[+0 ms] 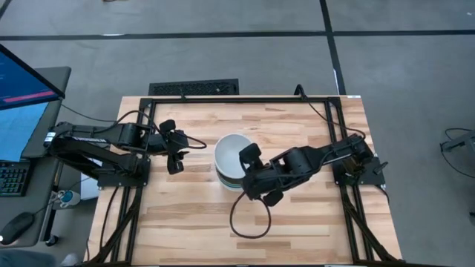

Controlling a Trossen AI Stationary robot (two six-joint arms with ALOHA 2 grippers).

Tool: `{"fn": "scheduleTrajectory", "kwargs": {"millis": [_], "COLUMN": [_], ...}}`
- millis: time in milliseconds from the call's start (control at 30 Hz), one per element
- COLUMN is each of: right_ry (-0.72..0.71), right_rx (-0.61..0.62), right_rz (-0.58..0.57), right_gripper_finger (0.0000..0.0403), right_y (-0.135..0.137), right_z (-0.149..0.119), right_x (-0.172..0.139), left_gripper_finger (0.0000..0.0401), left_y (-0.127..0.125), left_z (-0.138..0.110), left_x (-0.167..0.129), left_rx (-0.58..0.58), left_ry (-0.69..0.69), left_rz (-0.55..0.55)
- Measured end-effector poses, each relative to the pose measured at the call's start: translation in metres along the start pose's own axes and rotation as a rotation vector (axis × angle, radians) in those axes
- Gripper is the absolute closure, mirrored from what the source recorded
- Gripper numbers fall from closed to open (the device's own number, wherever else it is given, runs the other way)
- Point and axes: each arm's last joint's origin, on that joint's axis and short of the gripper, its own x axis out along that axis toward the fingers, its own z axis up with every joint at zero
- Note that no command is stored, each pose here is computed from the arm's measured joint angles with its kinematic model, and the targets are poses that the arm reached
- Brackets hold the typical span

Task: Nest bowls inside each other
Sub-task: Stack the white bowl on the top of the brown bowl

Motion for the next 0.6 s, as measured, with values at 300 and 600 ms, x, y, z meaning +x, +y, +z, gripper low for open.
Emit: {"fn": "scheduleTrajectory", "kwargs": {"millis": [300, 600], "right_ry": [0.029, 0.100], "right_rx": [-0.015, 0.008], "right_rz": [0.016, 0.043], "right_gripper_finger": [0.0360, 0.0358], "right_y": [0.006, 0.008], "right_z": [0.003, -0.005], "right_x": [0.012, 0.011], "left_gripper_finger": [0.0262, 0.0262], "left_y": [0.000, 0.000], "left_z": [0.000, 0.000], "left_x": [0.000, 0.000], "left_rx": [0.000, 0.007], "left_ry": [0.000, 0.000], "left_rz": [0.000, 0.000]}}
